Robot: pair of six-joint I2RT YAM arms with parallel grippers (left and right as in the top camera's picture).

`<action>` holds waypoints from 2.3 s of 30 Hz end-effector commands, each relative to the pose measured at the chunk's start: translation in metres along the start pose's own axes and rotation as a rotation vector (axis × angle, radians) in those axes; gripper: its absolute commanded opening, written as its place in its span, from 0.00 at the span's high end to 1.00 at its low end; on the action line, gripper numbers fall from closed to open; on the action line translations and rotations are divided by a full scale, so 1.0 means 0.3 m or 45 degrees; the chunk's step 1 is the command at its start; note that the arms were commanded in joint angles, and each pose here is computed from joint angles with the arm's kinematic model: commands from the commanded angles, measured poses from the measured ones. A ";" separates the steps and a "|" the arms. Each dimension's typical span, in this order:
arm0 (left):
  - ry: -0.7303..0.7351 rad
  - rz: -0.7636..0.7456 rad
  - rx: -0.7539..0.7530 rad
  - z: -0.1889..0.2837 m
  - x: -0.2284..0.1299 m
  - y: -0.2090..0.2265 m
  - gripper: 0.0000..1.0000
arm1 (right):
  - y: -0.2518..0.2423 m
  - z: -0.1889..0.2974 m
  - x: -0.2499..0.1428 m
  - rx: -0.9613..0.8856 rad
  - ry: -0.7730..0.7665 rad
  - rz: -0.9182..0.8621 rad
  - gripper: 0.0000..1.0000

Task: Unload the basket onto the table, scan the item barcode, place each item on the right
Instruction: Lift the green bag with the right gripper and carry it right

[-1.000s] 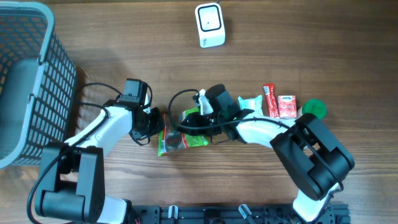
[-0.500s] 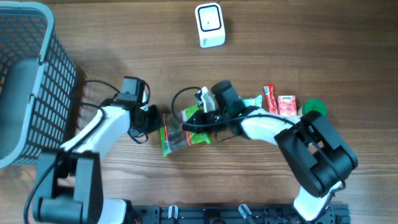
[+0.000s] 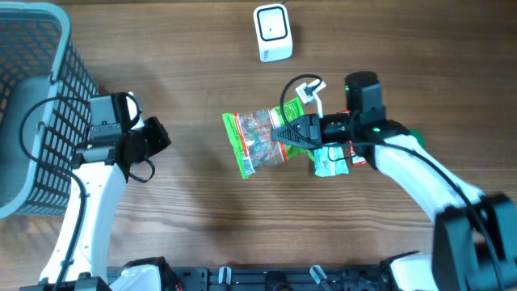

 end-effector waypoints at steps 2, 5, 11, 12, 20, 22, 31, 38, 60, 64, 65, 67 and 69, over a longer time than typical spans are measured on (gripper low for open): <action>-0.043 -0.029 0.023 0.016 0.024 0.010 0.68 | 0.192 0.069 0.024 0.035 -0.049 0.171 0.96; -0.081 -0.028 0.092 0.017 0.034 0.029 0.46 | 0.273 0.102 0.020 0.030 -0.075 0.247 0.96; -0.109 -0.027 0.139 0.019 0.042 0.041 0.00 | 0.369 0.133 0.008 0.035 -0.100 0.365 0.96; -0.109 -0.027 0.139 0.019 0.042 0.041 0.00 | 0.372 0.133 0.006 0.041 -0.097 0.354 0.96; -0.122 -0.026 0.200 0.022 0.042 0.059 0.00 | 0.371 0.132 -0.006 0.060 -0.078 0.318 0.95; -0.169 -0.026 0.269 0.026 0.056 0.076 0.00 | 0.370 0.132 -0.007 0.060 -0.077 0.315 0.95; -0.209 -0.140 0.280 0.028 0.075 0.070 0.00 | 0.364 0.131 -0.009 0.043 -0.077 0.291 0.96; -0.209 -0.163 0.280 0.028 0.077 0.069 0.00 | 0.360 0.131 -0.014 0.038 -0.072 0.268 0.96; -0.209 -0.164 0.280 0.028 0.077 0.069 0.00 | 0.398 0.171 0.088 -0.259 -0.176 0.056 0.96; -0.209 -0.164 0.280 0.028 0.076 0.069 0.00 | 0.455 0.241 0.156 -0.608 -0.182 0.064 0.96; -0.209 -0.164 0.280 0.028 0.077 0.069 0.00 | 0.481 0.256 0.177 -0.665 -0.165 0.086 0.96; -0.209 -0.163 0.280 0.028 0.077 0.069 0.00 | 0.541 0.295 0.231 -0.788 -0.125 0.111 0.96; -0.209 -0.164 0.280 0.028 0.077 0.069 0.00 | 0.574 0.330 0.279 -0.919 -0.091 0.118 0.96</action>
Point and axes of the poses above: each gripper's point midway between its finger pads, its own z axis back along the fingers, its own y axis along the line the jaws close on, x = y × z, the point moved 7 cm from there along z, back along the fingers, and after that the axes turned 9 degrees about z, right-handed, at the moved point
